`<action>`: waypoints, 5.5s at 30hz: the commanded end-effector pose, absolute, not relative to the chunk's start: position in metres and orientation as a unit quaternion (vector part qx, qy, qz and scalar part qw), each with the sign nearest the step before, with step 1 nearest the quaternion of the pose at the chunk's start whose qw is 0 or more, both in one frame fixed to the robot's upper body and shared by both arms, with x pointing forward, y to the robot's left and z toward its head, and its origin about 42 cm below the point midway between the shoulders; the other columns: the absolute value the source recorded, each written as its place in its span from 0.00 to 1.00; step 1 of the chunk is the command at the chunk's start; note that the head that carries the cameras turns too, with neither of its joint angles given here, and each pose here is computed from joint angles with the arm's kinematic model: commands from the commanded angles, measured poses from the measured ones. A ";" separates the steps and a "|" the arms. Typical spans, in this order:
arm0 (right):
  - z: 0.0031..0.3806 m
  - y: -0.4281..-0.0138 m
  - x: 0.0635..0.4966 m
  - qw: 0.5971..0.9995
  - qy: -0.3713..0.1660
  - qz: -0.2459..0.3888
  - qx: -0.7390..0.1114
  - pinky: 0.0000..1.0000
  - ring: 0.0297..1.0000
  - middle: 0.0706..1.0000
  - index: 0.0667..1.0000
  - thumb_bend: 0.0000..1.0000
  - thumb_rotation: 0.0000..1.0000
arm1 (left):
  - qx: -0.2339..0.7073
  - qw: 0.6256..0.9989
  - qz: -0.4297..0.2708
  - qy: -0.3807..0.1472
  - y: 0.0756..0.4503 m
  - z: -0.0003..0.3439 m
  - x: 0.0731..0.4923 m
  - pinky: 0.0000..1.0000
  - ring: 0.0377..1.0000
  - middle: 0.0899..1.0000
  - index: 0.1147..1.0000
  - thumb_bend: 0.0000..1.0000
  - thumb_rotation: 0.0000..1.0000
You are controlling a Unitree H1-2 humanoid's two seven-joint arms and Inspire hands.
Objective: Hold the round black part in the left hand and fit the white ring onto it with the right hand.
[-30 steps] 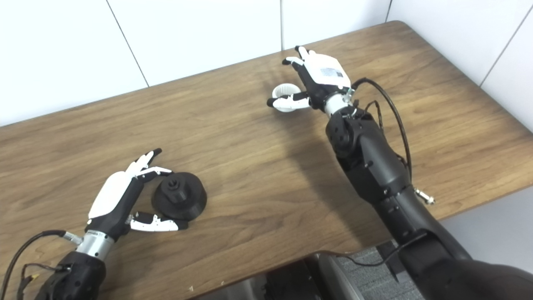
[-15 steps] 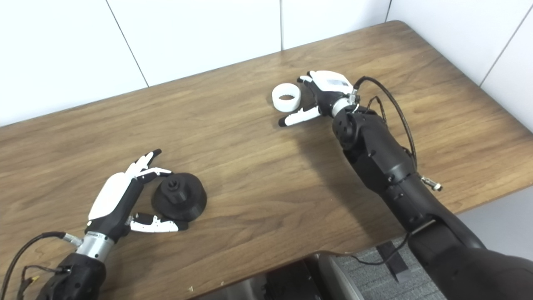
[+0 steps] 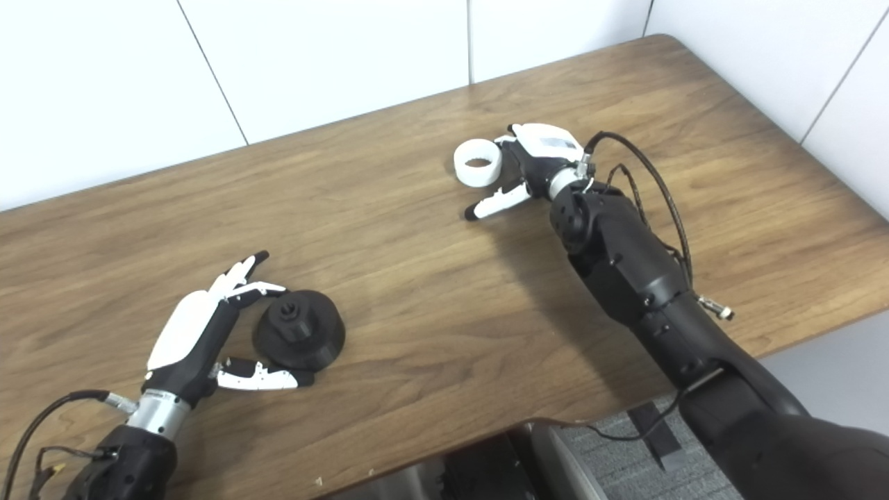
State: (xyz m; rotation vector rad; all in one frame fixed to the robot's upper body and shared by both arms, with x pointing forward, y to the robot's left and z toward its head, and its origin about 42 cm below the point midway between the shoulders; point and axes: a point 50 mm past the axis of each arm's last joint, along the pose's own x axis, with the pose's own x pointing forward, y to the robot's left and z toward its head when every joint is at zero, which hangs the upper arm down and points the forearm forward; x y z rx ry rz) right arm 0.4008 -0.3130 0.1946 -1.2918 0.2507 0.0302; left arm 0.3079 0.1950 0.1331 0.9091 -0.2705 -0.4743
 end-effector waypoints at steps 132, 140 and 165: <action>0.242 -0.189 0.284 0.882 -0.225 0.079 -0.406 0.83 0.85 0.81 0.45 0.52 0.16 | 0.431 0.869 -0.196 -0.145 0.154 0.152 0.319 1.00 1.00 1.00 0.56 0.95 0.35; 0.247 -0.168 0.280 0.884 -0.243 0.099 -0.387 0.85 0.86 0.81 0.45 0.52 0.16 | 0.431 0.869 -0.197 -0.143 0.153 0.152 0.319 1.00 1.00 1.00 0.56 0.95 0.36; 0.230 -0.140 0.285 0.890 -0.223 0.135 -0.373 0.91 0.87 0.82 0.45 0.52 0.16 | 0.428 0.869 -0.198 -0.150 0.152 0.154 0.316 1.00 1.00 1.00 0.55 0.95 0.37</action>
